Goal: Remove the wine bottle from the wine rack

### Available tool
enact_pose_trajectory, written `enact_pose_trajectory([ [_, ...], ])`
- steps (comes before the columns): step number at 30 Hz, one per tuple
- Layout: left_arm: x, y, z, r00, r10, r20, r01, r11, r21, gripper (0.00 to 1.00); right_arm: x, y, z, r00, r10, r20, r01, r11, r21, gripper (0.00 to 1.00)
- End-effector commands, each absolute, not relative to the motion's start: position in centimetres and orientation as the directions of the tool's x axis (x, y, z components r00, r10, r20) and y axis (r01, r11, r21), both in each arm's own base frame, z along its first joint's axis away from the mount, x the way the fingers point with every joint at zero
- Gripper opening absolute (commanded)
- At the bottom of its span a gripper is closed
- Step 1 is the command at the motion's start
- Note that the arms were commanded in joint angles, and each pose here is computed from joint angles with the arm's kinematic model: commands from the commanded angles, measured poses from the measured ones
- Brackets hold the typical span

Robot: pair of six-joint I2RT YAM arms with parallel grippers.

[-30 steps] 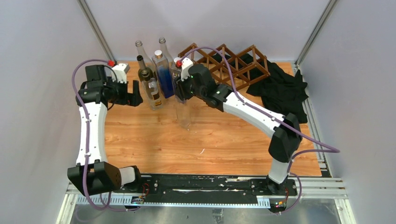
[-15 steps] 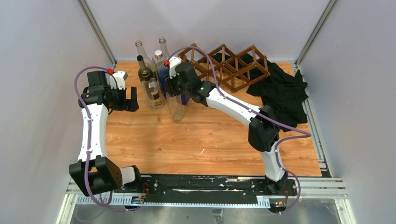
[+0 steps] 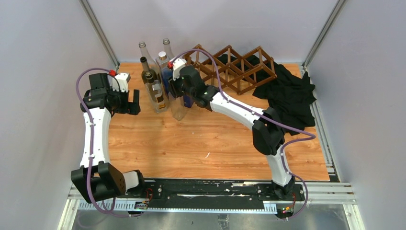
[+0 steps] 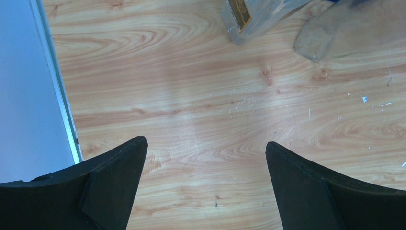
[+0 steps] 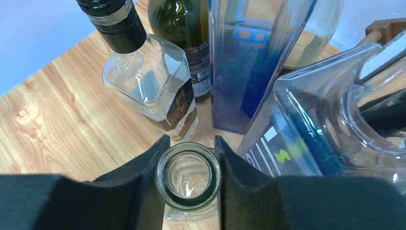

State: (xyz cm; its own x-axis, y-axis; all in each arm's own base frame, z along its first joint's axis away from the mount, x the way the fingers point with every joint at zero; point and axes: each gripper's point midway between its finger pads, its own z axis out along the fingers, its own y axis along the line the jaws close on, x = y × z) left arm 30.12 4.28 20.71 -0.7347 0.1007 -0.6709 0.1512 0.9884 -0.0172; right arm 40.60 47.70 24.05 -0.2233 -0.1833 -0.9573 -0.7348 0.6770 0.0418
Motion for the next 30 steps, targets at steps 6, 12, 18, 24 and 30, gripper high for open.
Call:
enact_pose_trajectory([
  [6,30.8,4.6,21.1,-0.722,0.101,-0.684,0.150,0.989,-0.012,1.00,40.0,47.2,26.7,-0.144,-0.170,-0.975,-0.711,0.703,-0.018,0.86],
  [12,30.9,4.6,21.6,-0.714,0.104,-0.693,0.149,0.989,-0.006,1.00,38.4,46.6,30.0,-0.131,-0.139,-0.982,-0.723,0.691,-0.001,0.94],
  [18,31.2,4.6,21.8,-0.711,0.097,-0.696,0.146,0.989,-0.011,1.00,35.8,45.7,33.9,-0.131,-0.066,-0.989,-0.757,0.651,0.057,0.96],
  [24,31.7,3.8,21.1,-0.710,0.076,-0.701,0.167,0.984,-0.063,1.00,31.6,42.6,34.2,-0.236,-0.077,-0.969,-0.771,0.622,0.138,0.97],
  [30,33.3,2.5,18.2,-0.702,0.025,-0.712,0.191,0.969,-0.154,1.00,29.9,33.0,30.1,-0.276,-0.104,-0.956,-0.595,0.799,0.085,0.99],
])
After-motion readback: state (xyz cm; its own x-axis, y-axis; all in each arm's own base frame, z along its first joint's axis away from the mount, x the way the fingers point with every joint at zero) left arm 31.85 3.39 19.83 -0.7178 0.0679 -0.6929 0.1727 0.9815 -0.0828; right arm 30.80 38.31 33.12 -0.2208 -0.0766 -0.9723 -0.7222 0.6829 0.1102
